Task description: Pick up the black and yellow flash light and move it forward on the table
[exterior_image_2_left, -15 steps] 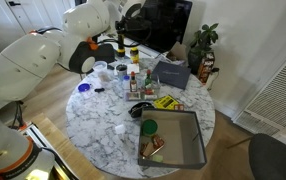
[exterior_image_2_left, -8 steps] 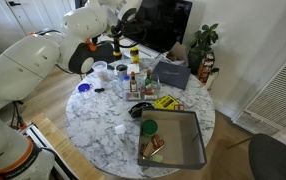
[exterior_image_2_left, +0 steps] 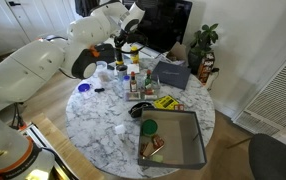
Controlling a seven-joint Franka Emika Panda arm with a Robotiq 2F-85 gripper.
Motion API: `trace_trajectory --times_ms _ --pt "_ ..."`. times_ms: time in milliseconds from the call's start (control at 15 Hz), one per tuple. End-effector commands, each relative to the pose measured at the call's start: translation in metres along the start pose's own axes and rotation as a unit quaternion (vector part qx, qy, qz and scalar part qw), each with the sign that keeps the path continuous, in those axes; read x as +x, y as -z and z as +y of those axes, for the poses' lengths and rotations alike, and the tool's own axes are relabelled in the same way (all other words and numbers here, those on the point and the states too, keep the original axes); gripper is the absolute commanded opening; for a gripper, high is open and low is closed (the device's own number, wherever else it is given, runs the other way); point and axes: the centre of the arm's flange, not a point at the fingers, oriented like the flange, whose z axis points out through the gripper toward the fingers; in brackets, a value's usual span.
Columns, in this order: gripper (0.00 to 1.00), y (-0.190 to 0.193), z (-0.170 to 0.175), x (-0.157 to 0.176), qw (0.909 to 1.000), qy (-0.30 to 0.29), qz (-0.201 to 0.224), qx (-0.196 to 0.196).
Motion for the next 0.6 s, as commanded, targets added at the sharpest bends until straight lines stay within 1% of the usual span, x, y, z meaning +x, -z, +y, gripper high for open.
trace_trajectory --times_ms 0,333,533 --pt "0.32 -0.010 -0.041 -0.022 0.9995 0.025 -0.004 0.019" --pt "0.32 -0.030 -0.044 -0.034 0.9964 0.050 -0.017 0.066" --pt "0.32 -0.039 -0.044 -0.042 0.9936 0.066 -0.016 0.090"
